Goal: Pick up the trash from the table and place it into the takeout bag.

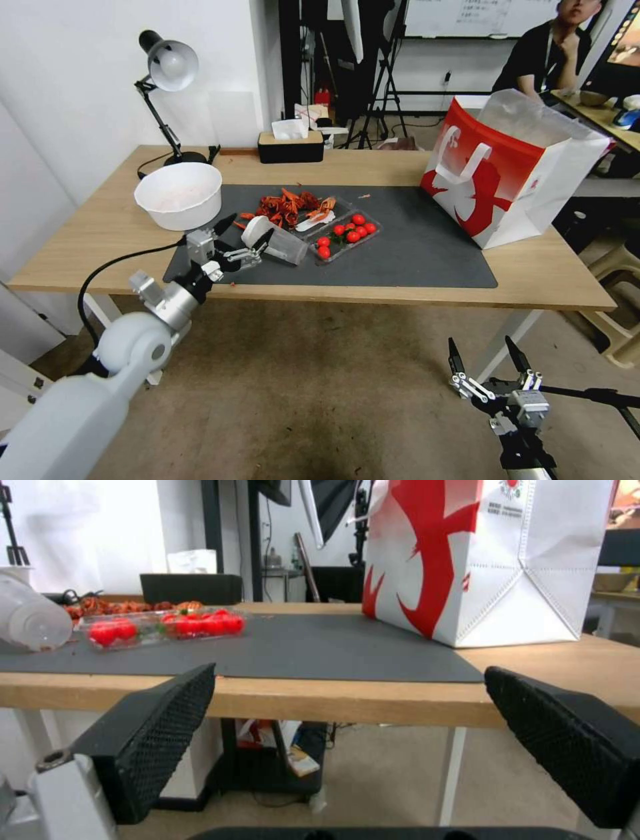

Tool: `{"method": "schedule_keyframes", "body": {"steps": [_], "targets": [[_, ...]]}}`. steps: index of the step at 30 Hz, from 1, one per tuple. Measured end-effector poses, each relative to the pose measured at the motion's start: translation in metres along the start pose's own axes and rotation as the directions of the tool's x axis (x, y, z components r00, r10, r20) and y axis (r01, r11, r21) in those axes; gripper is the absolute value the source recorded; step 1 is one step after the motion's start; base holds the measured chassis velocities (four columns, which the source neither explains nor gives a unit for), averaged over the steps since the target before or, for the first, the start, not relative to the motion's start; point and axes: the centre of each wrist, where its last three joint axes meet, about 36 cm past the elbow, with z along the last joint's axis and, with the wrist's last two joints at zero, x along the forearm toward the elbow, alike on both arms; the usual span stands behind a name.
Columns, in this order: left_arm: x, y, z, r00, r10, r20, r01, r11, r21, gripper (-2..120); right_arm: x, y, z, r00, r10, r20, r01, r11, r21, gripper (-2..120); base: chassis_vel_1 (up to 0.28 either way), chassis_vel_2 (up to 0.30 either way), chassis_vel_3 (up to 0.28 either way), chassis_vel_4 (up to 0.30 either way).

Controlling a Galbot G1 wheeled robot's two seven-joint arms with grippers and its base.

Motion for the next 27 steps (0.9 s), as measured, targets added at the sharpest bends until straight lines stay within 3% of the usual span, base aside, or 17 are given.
{"method": "schedule_keyframes", "body": {"steps": [3,12,20,27], "targets": [[-0.003,0.027,0.004,0.999,0.010,-0.042,-0.011,1.000,-0.025,100,0.003,0.001,0.001,1.000,0.007,-0.005,-0.007,1.000,0.002,100,0.000,0.000,0.000,0.000],[-0.002,0.073,0.019,0.991,-0.029,-0.133,0.020,0.997,-0.068,100,0.005,0.001,0.002,1.000,0.019,-0.009,-0.019,1.000,0.007,100,0.000,0.000,0.000,0.000],[-0.004,0.093,0.026,0.985,0.019,-0.174,-0.031,0.997,-0.064,100,0.004,0.002,0.003,1.000,0.021,-0.016,-0.020,1.000,0.010,100,0.000,0.000,0.000,0.000],[-0.008,0.100,0.034,0.981,0.035,-0.191,-0.046,0.998,-0.052,100,0.005,0.001,0.005,0.999,0.024,-0.022,-0.024,1.000,0.013,100,0.000,0.000,0.000,0.000]]}}
